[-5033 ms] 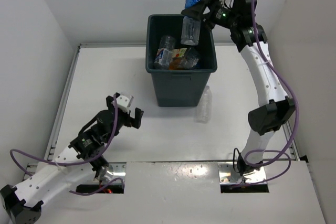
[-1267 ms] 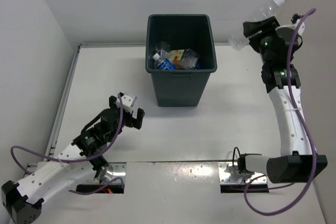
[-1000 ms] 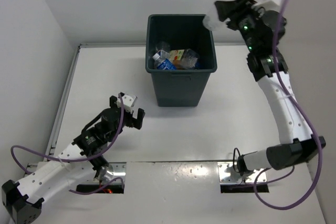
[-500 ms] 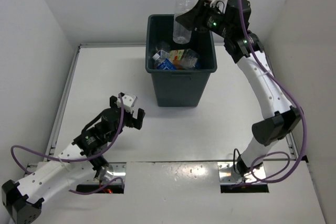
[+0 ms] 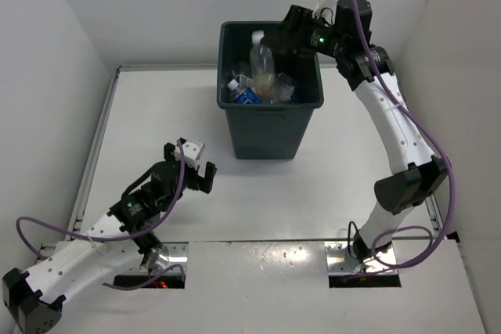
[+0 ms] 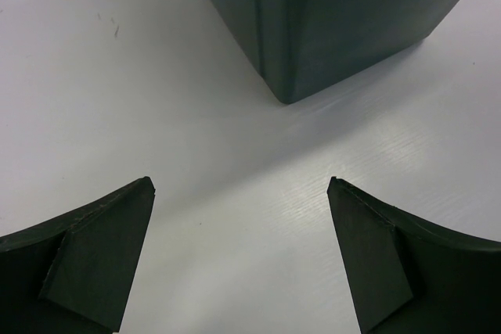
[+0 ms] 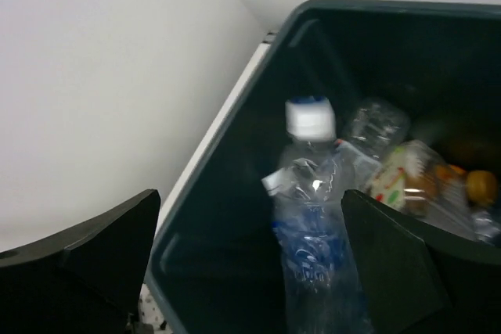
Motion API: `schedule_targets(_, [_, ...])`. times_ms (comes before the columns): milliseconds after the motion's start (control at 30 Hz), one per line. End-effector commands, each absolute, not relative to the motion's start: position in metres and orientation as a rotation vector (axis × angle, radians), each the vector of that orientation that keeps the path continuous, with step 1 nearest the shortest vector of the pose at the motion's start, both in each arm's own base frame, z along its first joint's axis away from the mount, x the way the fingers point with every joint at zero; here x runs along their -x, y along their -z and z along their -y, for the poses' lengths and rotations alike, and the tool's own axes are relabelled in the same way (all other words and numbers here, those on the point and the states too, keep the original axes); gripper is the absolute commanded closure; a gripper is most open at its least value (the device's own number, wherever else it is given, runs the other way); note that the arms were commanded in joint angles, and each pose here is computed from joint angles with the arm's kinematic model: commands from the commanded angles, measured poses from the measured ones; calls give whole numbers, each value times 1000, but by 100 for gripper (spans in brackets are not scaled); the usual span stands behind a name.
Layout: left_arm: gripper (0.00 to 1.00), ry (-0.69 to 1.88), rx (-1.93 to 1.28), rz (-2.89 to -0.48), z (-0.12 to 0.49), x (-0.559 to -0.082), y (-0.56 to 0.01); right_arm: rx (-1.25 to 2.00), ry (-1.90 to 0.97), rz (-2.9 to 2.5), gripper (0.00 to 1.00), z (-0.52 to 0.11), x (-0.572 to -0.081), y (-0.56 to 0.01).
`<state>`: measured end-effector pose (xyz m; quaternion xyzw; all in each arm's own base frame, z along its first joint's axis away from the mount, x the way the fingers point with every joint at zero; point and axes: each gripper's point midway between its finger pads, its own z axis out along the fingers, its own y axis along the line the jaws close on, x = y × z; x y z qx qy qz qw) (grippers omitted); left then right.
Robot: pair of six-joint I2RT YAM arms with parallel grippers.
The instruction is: Put the plastic bottles in the bin
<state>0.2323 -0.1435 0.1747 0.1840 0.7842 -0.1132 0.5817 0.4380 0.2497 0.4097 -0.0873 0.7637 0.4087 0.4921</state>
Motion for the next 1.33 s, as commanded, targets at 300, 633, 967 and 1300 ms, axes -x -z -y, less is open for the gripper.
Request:
schedule_targets(300, [0,291,-443,-1805,150,-232,-179,-94,-686,-1661,0,-72,-439,-485])
schedule_targets(633, [0,300,-450,-1805,152,-232,-178,-265,-703,-1803,0,-12,-400,-414])
schedule_targets(967, [0,277,-411,-1815,151,-235,-180,-528,-797,-1941,0,-35,-328,-271])
schedule_targets(1300, [0,197,-183,-1754,132,-265,-260,-555,-646,-2039,0,-28,-314,-244])
